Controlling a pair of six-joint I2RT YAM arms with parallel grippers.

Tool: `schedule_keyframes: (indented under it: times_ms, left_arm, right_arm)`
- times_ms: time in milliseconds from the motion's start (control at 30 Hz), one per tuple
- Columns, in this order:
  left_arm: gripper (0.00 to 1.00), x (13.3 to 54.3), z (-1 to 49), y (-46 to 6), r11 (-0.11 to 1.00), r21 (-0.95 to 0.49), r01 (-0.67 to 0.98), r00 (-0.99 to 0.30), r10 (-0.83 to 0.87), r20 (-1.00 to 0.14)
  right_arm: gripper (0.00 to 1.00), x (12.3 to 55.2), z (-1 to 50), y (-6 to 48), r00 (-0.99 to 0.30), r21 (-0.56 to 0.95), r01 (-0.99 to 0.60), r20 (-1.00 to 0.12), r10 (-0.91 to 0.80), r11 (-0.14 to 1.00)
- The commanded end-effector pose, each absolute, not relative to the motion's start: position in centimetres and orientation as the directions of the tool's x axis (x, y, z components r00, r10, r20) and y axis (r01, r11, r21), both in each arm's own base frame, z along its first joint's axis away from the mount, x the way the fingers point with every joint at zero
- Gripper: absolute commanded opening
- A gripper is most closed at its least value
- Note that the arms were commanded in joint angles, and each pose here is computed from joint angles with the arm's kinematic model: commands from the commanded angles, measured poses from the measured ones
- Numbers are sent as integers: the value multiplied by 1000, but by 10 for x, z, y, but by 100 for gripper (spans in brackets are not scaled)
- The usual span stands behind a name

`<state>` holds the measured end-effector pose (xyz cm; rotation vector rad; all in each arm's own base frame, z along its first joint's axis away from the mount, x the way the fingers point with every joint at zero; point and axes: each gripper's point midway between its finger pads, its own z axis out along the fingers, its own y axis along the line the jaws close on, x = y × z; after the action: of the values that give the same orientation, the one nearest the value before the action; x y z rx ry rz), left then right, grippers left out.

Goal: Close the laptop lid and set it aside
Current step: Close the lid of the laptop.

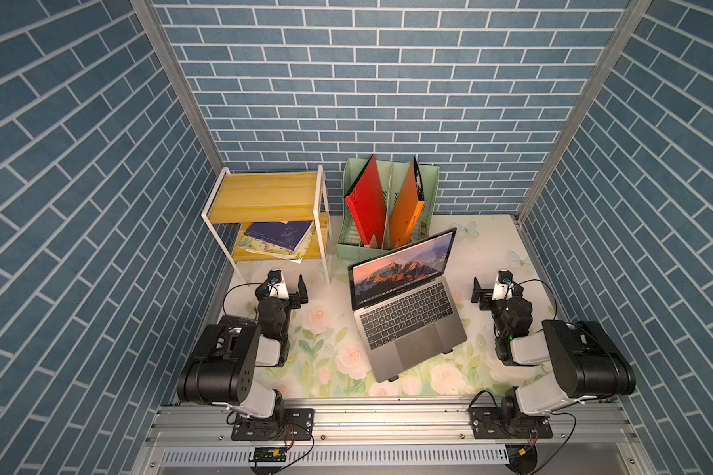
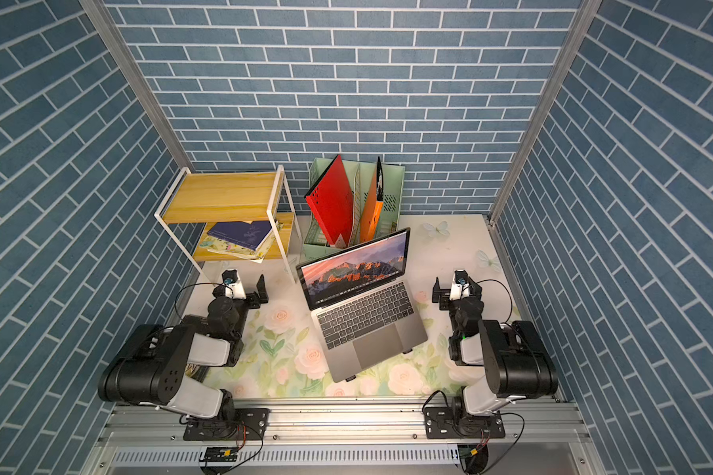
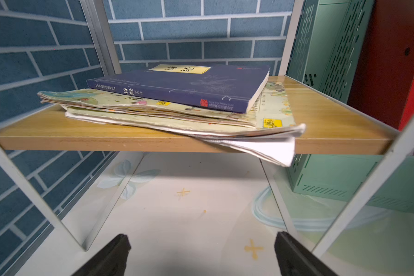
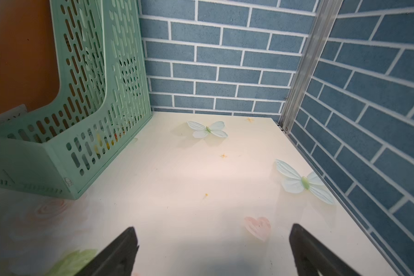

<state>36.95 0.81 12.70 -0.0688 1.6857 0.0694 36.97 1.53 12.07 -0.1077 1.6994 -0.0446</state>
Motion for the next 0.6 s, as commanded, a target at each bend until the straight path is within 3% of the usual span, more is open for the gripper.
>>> schedule_keyframes:
  times_ms: [0,200,333,433,567]
  left_arm:
    - [100,371,133,9,996,1,-87,-92,-8,-996]
    - [100,370,133,10,996,0,-89,-92,-8,-996]
    - [100,363,165,8,996,-15,-82,-38,-18,-999]
    - [100,360,178,16,980,-134,-146,-128,-153,-980]
    - [100,346,204,-6,970,-238,-46,-205,-243,-948]
  right_arm:
    - [100,372,125,19,-116,-111,-61,-986,-118,992]
    - [100,372,125,19,-116,-111,-61,-986,-117,992]
    - [100,372,125,19,-115,-110,-61,-987,-116,992]
    - [100,372,125,18,-115,-111,-60,-986,-117,992]
    - [100,370,132,25,-106,-123,-102,-985,-134,987]
